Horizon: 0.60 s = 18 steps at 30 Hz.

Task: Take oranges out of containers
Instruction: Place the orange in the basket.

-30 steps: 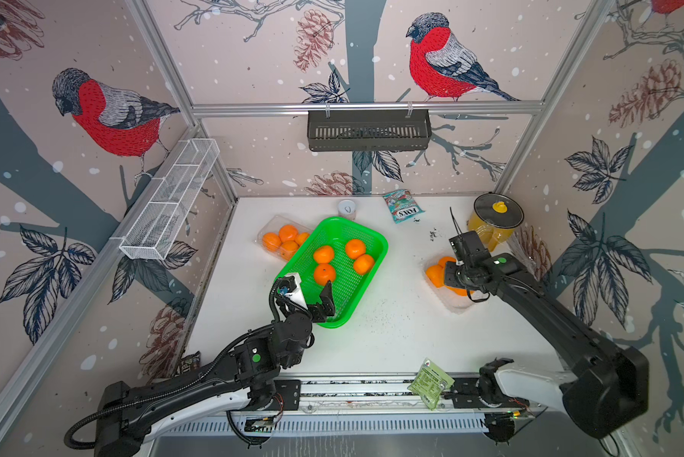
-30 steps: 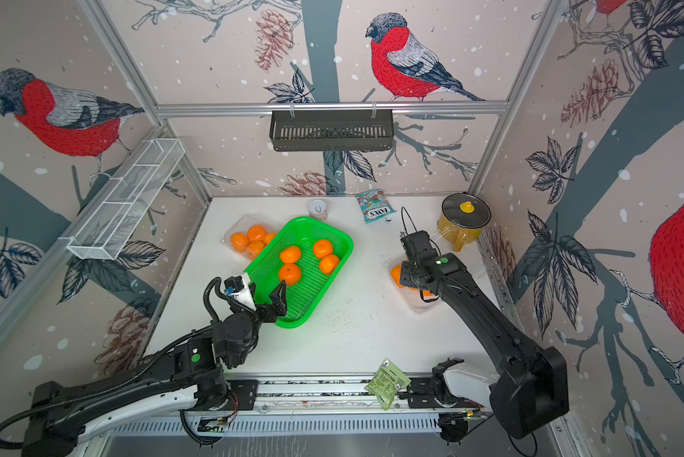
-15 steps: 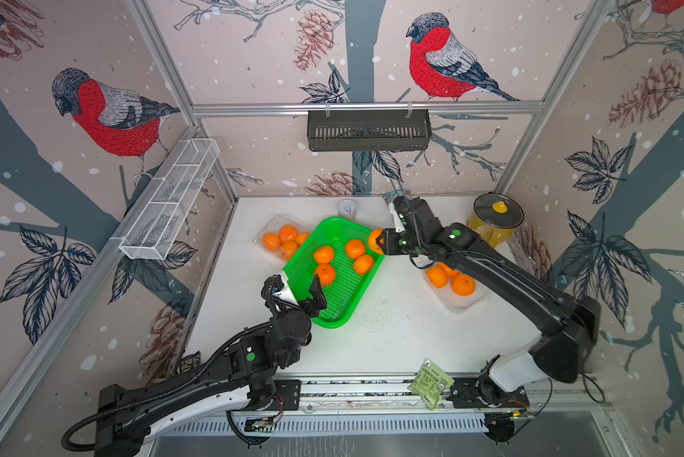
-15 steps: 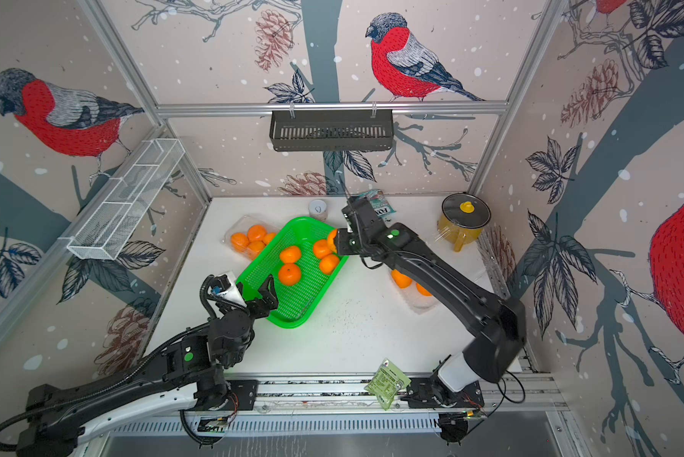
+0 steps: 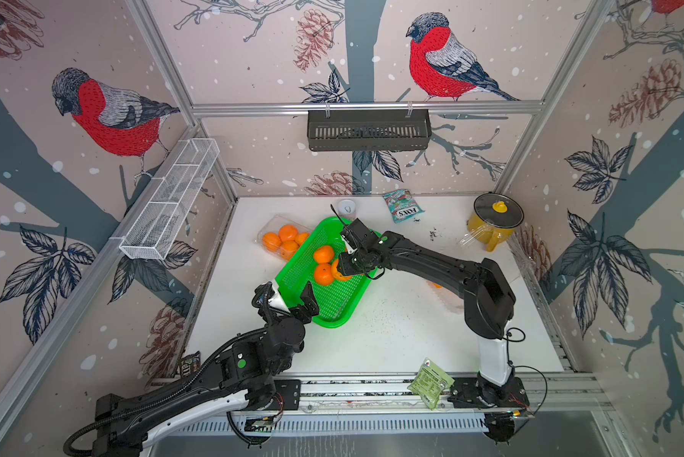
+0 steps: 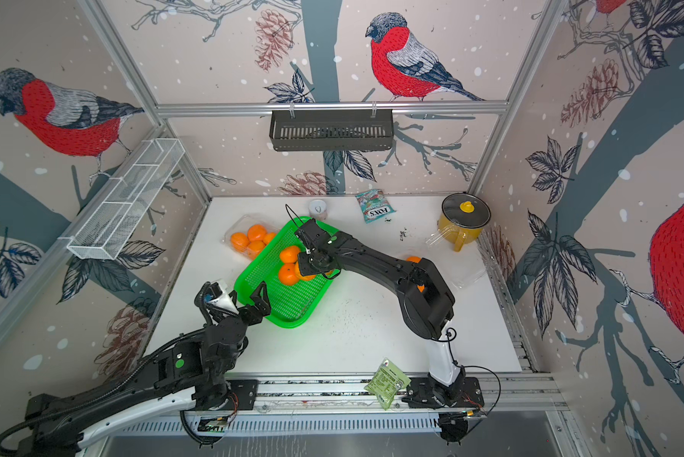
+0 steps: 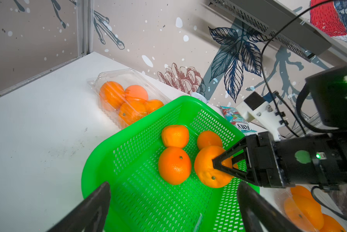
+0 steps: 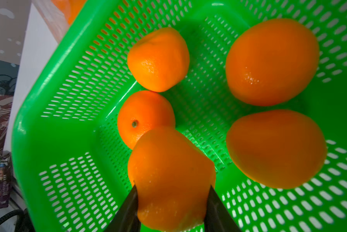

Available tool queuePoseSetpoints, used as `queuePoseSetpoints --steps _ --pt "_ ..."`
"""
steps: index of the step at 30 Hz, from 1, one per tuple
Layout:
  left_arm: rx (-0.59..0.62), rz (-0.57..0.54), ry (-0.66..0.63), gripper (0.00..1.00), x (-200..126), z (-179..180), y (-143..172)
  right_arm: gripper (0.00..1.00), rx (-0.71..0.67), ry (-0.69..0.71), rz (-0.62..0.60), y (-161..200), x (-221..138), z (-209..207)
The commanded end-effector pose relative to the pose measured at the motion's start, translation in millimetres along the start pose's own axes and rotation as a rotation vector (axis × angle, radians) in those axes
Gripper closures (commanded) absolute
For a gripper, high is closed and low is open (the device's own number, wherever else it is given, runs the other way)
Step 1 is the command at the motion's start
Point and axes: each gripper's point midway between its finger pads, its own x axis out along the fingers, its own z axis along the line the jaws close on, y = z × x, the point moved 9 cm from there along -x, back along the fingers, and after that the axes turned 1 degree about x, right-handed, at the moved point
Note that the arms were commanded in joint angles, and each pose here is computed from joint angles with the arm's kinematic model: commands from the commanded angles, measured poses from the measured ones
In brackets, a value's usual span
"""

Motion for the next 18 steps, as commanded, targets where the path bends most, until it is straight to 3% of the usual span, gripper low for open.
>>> queuePoseSetpoints --steps 1,7,12,14,18 --pt "-0.049 -0.027 -0.012 0.04 -1.9 8.4 0.0 0.44 -0.018 0.005 0.01 -1.8 2.1 6.8" --pt "-0.064 -0.039 -0.012 0.04 -3.6 13.3 -0.1 0.12 -0.073 0.072 -0.045 -14.7 -25.9 18.8" --pt "-0.043 -0.032 -0.016 0.04 -2.7 11.9 1.0 0.07 -0.025 0.185 -0.178 -26.1 -88.2 4.9" --pt "-0.032 -0.028 -0.01 0.04 -2.4 10.6 1.2 0.08 0.061 0.263 -0.239 -22.5 -118.4 -22.1" --pt "-0.021 -0.024 0.005 0.04 -1.0 7.3 2.8 0.1 0.381 0.395 -0.384 12.1 -177.1 -110.2"
